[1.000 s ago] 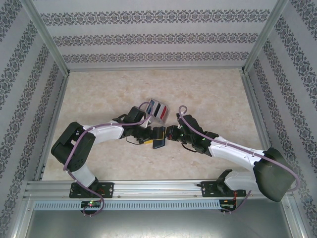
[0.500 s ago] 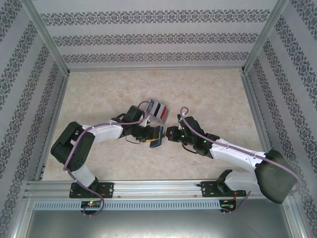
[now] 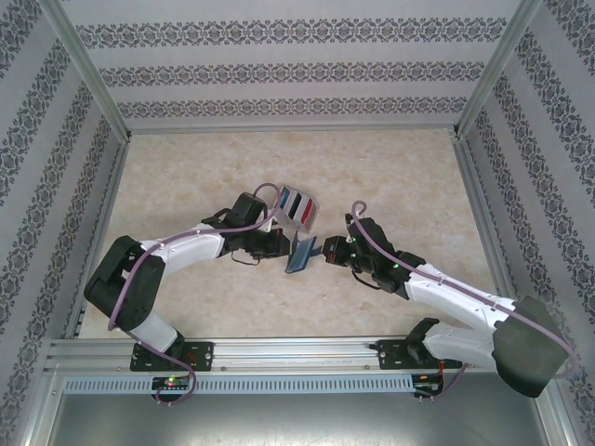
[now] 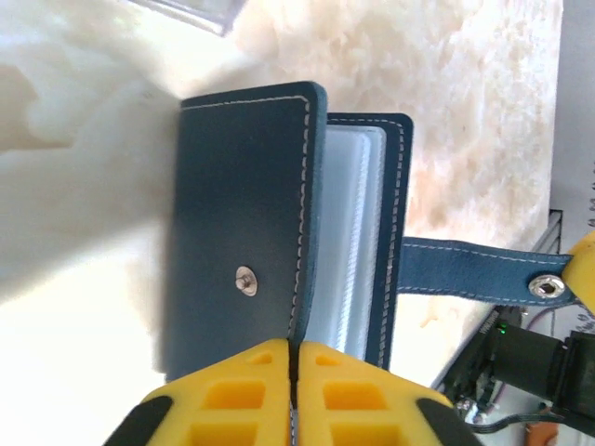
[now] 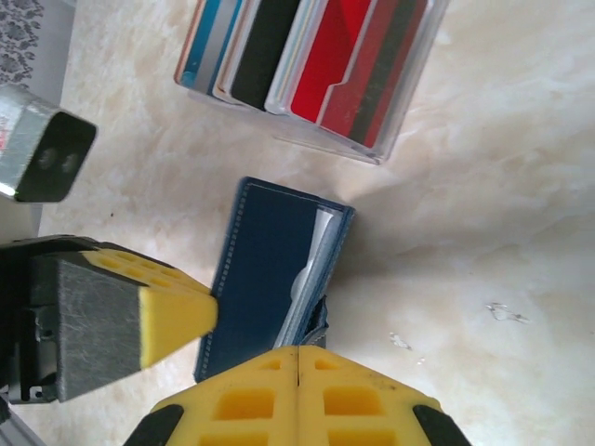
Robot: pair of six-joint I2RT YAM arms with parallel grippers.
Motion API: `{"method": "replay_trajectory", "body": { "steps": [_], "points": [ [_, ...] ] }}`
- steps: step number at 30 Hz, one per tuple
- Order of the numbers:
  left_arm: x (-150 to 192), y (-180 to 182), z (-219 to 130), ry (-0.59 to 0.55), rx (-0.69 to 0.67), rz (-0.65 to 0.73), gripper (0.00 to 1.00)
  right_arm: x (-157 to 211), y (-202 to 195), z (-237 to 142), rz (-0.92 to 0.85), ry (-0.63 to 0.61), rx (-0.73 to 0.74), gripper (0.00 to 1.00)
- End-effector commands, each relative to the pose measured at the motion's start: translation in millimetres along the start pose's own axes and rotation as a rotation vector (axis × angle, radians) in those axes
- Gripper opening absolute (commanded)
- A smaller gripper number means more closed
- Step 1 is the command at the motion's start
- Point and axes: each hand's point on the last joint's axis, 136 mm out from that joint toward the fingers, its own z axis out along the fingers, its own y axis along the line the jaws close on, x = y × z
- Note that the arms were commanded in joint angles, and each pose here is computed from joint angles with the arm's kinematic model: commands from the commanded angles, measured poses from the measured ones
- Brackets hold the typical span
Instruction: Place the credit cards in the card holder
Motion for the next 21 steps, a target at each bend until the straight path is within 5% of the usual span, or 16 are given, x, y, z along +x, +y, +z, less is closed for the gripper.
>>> {"method": "replay_trajectory", "body": {
  "steps": [1, 9, 14, 21],
  "points": [
    [4.7, 28.0, -3.6, 0.017, -0.124, -0.007, 0.03, 1.4, -19.2, -2.6, -0.025, -0.002, 0.064, 0.00],
    [11.5, 48.8, -4.4, 0.060, -0.193, -0.039, 0.00, 0.5, -64.2, -14.2, -0.049, 0.077, 0.254, 0.00],
    [18.5, 50.2, 5.0, 0.068, -0.146, -0.070, 0.00, 5.9, -75.2, -6.1, -0.061, 0.138, 0.273, 0.29],
    [23.7, 51.9, 9.0, 0.031, -0.098, -0.156, 0.00, 28.5, -51.6, 12.2, 0.027, 0.225, 0.095, 0.44]
  ]
}}
